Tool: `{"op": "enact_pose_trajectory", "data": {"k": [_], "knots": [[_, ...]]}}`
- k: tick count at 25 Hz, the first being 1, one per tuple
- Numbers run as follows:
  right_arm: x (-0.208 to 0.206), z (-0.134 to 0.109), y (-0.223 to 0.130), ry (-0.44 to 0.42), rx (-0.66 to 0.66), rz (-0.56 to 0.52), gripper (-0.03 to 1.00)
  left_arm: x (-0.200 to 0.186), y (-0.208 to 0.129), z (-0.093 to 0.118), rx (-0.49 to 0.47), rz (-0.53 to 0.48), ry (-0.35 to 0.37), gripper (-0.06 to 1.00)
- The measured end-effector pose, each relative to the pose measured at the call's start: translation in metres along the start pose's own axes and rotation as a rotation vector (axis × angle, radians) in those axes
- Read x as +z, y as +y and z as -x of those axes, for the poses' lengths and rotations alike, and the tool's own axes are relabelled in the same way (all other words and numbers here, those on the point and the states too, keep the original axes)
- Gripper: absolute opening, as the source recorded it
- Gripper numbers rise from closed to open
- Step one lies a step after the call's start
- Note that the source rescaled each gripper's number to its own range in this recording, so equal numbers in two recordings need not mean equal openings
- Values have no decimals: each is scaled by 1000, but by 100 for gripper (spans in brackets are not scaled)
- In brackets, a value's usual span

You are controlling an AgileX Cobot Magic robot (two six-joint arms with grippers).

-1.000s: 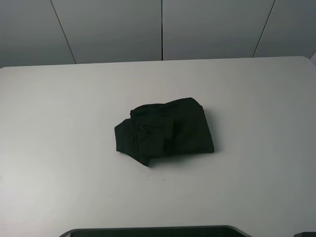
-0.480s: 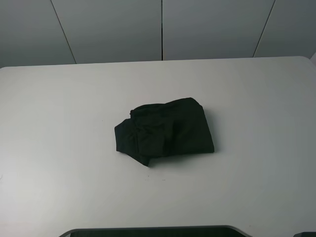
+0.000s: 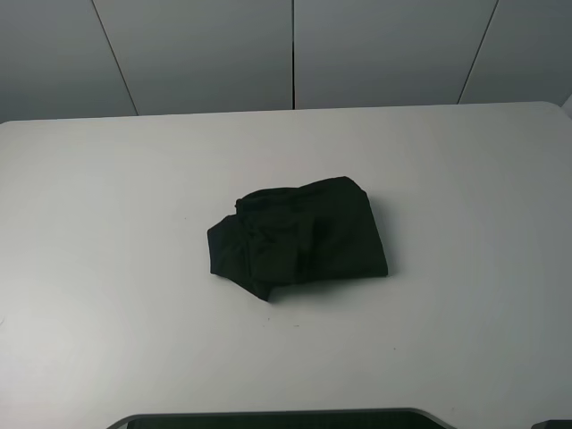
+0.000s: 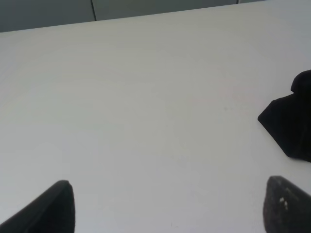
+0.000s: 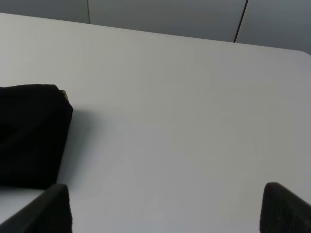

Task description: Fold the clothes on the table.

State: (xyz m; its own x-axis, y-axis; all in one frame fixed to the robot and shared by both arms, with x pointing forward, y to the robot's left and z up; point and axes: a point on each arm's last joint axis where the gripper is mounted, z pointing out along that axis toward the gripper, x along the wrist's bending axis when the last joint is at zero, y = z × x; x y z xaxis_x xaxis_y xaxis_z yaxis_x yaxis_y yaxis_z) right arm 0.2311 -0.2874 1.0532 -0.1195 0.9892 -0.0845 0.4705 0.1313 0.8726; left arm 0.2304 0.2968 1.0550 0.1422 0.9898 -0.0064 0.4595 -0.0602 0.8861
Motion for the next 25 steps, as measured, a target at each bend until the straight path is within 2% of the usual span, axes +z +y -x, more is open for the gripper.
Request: {"op": "enact_pose_trajectory", "data": {"k": [25], "knots": [[0, 1, 0, -7, -4, -2, 92, 0, 0, 0, 0, 0, 0, 100]]}}
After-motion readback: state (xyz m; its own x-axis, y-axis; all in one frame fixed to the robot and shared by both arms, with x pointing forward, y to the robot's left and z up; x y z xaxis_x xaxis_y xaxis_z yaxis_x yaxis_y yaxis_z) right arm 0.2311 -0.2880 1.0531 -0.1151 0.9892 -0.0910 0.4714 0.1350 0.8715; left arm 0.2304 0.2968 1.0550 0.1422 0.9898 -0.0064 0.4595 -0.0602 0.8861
